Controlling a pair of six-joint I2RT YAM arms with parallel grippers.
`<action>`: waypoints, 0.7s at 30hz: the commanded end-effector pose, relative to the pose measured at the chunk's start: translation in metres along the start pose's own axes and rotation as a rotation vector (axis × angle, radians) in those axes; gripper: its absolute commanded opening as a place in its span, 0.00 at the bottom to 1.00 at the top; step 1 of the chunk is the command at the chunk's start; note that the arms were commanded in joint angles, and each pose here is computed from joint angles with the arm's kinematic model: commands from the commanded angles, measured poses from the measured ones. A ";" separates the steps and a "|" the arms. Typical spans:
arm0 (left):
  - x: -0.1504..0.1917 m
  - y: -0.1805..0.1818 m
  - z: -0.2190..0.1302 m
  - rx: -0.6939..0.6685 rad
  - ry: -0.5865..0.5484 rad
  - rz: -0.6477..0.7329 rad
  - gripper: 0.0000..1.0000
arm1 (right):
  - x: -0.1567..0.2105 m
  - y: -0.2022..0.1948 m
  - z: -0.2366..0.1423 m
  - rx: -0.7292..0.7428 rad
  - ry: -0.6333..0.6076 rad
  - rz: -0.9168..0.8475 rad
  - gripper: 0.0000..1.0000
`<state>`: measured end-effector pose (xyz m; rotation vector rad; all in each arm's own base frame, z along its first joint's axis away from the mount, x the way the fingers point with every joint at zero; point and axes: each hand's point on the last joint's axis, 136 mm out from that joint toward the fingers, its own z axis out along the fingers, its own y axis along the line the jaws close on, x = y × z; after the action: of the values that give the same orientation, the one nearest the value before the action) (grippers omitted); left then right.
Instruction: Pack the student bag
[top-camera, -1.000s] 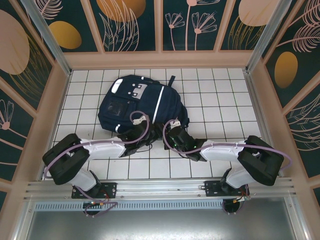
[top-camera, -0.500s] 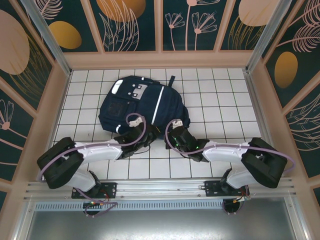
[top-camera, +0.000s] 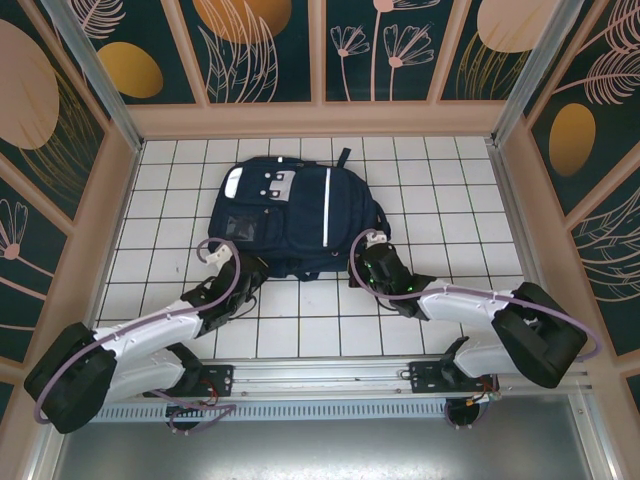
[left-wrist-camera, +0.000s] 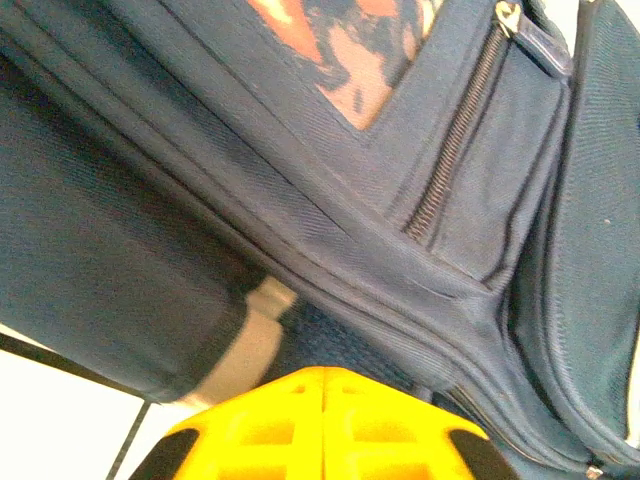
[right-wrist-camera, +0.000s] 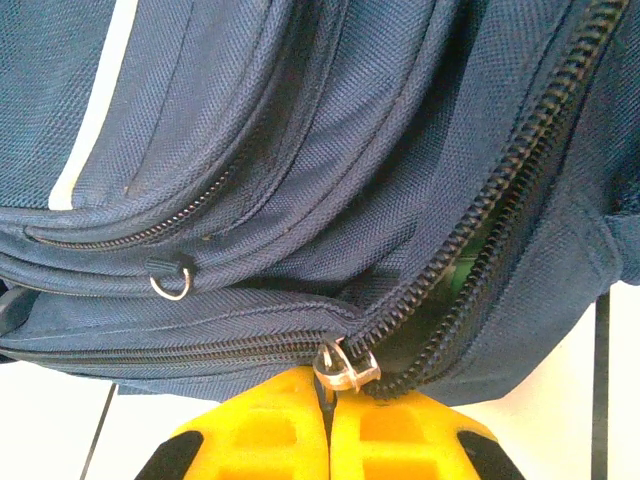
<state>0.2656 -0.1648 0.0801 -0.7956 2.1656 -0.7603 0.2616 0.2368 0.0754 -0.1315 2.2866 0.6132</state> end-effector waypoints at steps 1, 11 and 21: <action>0.013 -0.014 0.003 0.087 0.076 -0.023 0.22 | -0.013 0.013 -0.004 -0.055 -0.041 -0.004 0.00; 0.084 -0.067 0.014 0.222 0.319 -0.114 0.50 | -0.010 0.046 -0.005 -0.102 -0.042 -0.048 0.00; 0.114 -0.069 0.035 0.176 0.382 -0.242 0.58 | -0.006 0.074 -0.008 -0.164 -0.046 -0.065 0.00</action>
<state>0.2389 -0.2863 0.0471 -0.8137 2.3735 -1.1998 0.2326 0.2746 0.0782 -0.2765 2.2858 0.6714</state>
